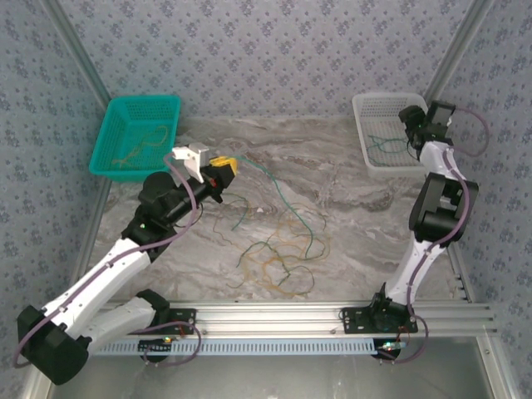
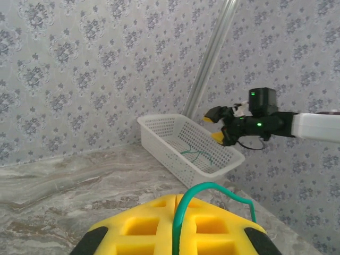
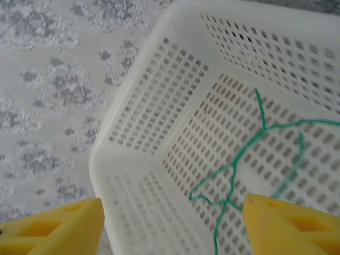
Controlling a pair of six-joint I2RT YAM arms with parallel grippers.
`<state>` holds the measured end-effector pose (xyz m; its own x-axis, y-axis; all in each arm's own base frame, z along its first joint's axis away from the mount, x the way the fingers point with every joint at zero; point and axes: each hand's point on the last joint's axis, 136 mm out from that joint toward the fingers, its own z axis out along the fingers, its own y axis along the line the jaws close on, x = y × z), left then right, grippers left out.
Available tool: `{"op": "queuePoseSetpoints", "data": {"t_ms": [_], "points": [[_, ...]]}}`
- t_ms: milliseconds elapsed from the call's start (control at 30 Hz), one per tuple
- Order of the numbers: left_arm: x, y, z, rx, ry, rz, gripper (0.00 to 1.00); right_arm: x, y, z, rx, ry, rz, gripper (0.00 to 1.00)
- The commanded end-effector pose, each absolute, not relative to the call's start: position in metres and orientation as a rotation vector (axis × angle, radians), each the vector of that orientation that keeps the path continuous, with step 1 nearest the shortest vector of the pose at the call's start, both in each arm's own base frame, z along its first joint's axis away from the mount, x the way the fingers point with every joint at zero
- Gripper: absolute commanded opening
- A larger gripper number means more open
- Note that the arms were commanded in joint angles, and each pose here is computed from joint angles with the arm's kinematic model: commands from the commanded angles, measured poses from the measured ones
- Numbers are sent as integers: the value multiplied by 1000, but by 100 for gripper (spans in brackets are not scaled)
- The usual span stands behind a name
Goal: Untangle the cables
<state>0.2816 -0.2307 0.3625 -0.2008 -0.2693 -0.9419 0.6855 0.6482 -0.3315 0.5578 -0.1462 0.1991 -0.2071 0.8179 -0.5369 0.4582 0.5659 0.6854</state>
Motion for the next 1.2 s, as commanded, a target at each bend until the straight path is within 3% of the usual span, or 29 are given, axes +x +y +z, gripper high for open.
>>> {"op": "queuePoseSetpoints", "data": {"t_ms": [0, 167, 233, 333, 533, 700, 867, 900, 967, 1000, 1033, 1167], "points": [[292, -230, 368, 322, 1524, -877, 0, 518, -125, 250, 897, 1858, 376, 72], [306, -235, 360, 298, 1547, -884, 0, 469, 12, 297, 257, 1899, 490, 74], [311, -238, 359, 300, 1555, -889, 0, 428, 83, 301, -102, 1824, 569, 75], [315, -242, 356, 319, 1566, -887, 0, 355, 166, 296, -629, 1591, 554, 85], [321, -248, 348, 346, 1594, -871, 0, 288, 225, 303, -955, 1498, 753, 95], [322, -251, 347, 351, 1594, -886, 0, 284, 256, 261, -1130, 1623, 676, 95], [319, -251, 347, 355, 1593, -892, 0, 302, 260, 239, -1112, 1701, 645, 82], [318, -250, 347, 356, 1594, -891, 0, 305, 261, 237, -1106, 1709, 645, 76], [317, -248, 347, 351, 1592, -884, 0, 313, 259, 238, -1063, 1726, 649, 22], [317, -247, 346, 345, 1593, -878, 0, 317, 258, 241, -1020, 1734, 675, 6], [318, -245, 343, 336, 1596, -868, 0, 319, 257, 248, -981, 1720, 713, 0], [320, -240, 334, 307, 1608, -846, 0, 326, 256, 275, -827, 1665, 828, 0]]}}
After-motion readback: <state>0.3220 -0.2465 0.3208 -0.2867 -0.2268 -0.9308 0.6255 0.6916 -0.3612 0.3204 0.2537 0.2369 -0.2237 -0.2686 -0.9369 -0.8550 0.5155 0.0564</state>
